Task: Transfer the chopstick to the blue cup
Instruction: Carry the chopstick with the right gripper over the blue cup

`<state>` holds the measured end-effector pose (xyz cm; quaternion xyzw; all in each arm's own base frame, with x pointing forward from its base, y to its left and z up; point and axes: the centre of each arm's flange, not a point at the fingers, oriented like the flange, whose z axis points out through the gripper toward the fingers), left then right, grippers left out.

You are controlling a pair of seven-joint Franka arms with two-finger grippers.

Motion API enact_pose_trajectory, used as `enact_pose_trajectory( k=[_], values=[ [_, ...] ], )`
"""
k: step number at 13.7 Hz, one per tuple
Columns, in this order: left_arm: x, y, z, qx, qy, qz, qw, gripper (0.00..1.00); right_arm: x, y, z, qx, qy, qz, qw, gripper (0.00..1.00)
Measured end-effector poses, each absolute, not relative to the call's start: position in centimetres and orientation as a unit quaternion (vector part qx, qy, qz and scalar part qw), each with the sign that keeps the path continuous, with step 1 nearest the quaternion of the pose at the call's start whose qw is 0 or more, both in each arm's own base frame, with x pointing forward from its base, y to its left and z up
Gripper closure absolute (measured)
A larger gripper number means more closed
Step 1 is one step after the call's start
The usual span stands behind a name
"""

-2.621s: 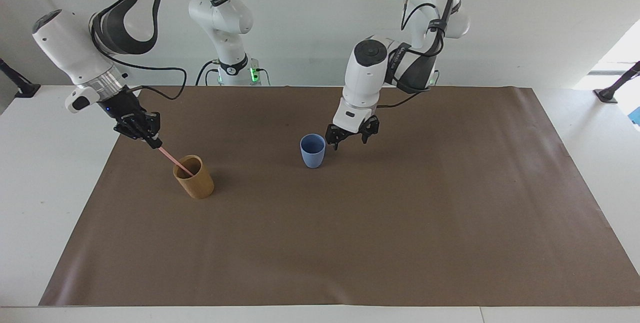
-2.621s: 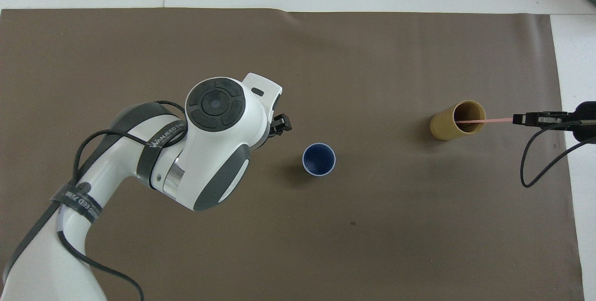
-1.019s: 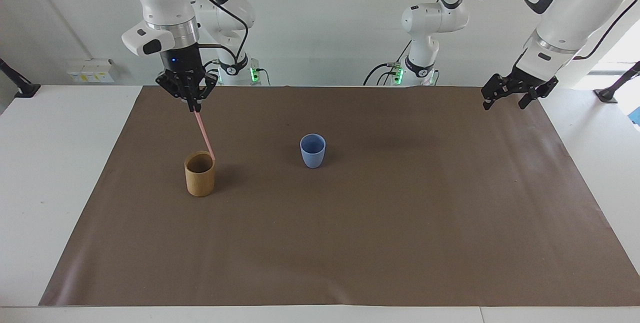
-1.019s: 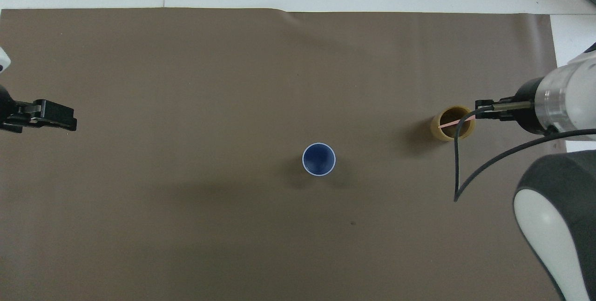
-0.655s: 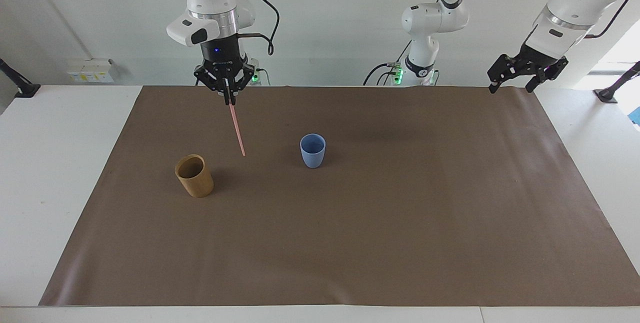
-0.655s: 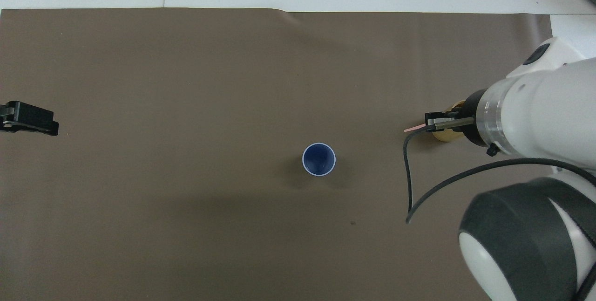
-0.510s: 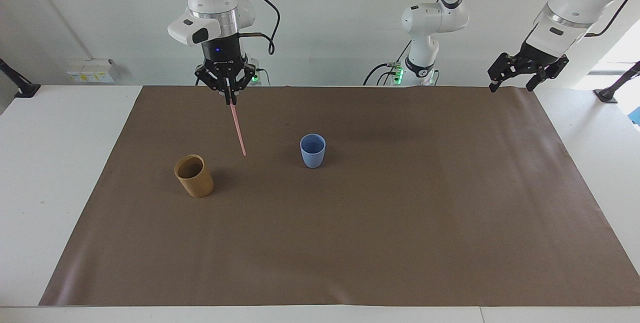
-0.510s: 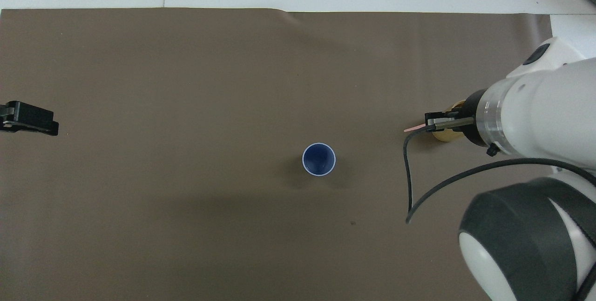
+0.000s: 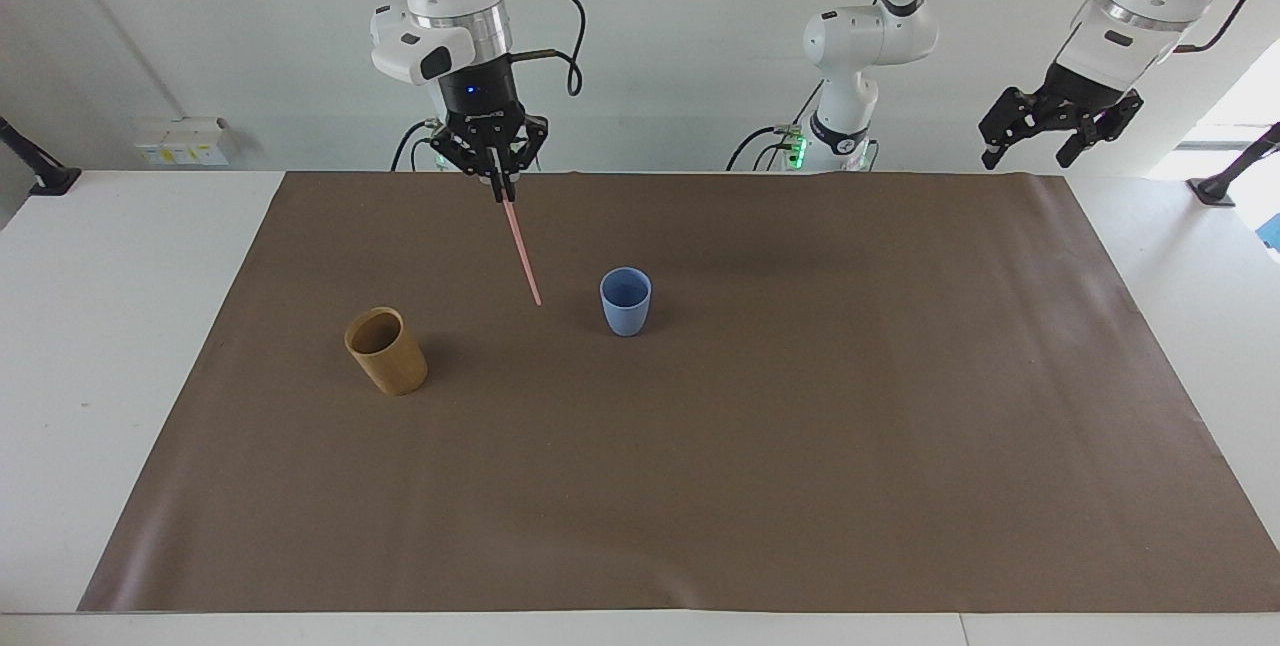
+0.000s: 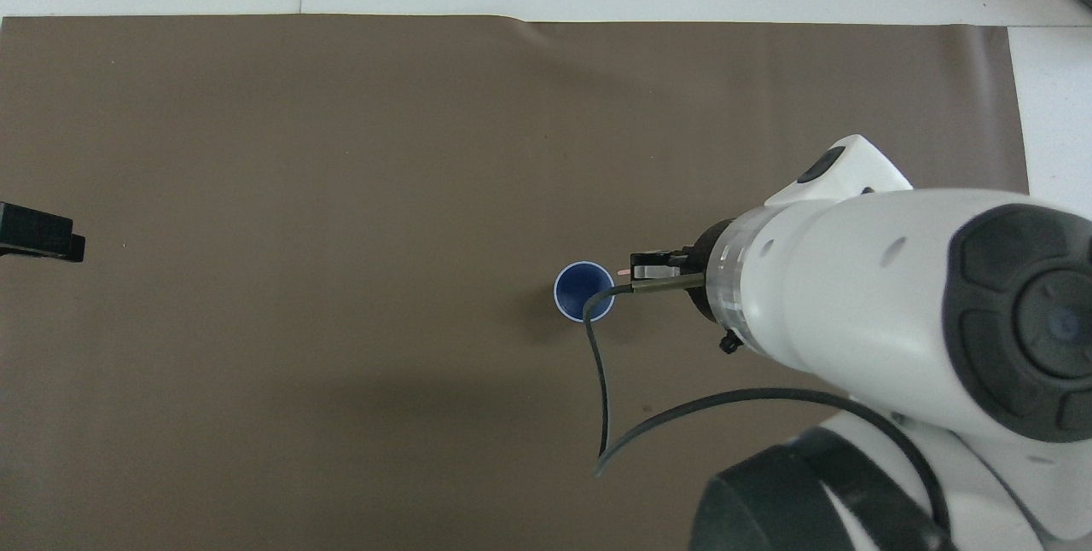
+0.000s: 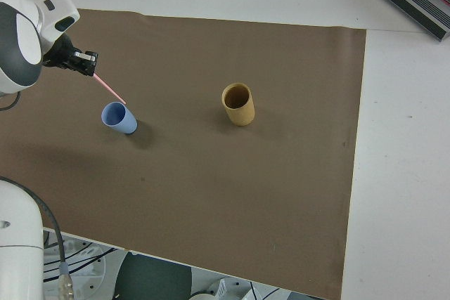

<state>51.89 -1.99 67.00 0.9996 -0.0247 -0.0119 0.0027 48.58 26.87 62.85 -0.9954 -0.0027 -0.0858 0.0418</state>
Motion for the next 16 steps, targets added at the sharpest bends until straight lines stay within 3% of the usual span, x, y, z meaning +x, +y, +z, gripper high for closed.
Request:
enact_pose_trajectory(
  k=[5, 16],
  values=[
    [51.9, -1.2, 67.0, 1.0, -0.019, -0.012, 0.003, 0.0, 48.3, 29.6, 61.9, -0.993, -0.01, -0.099, 0.057, 0.91],
    [51.9, -1.0, 67.0, 1.0, -0.017, -0.013, 0.003, 0.0, 47.2, 30.5, 53.9, -0.994, -0.076, -0.068, 0.035, 0.91]
  ],
)
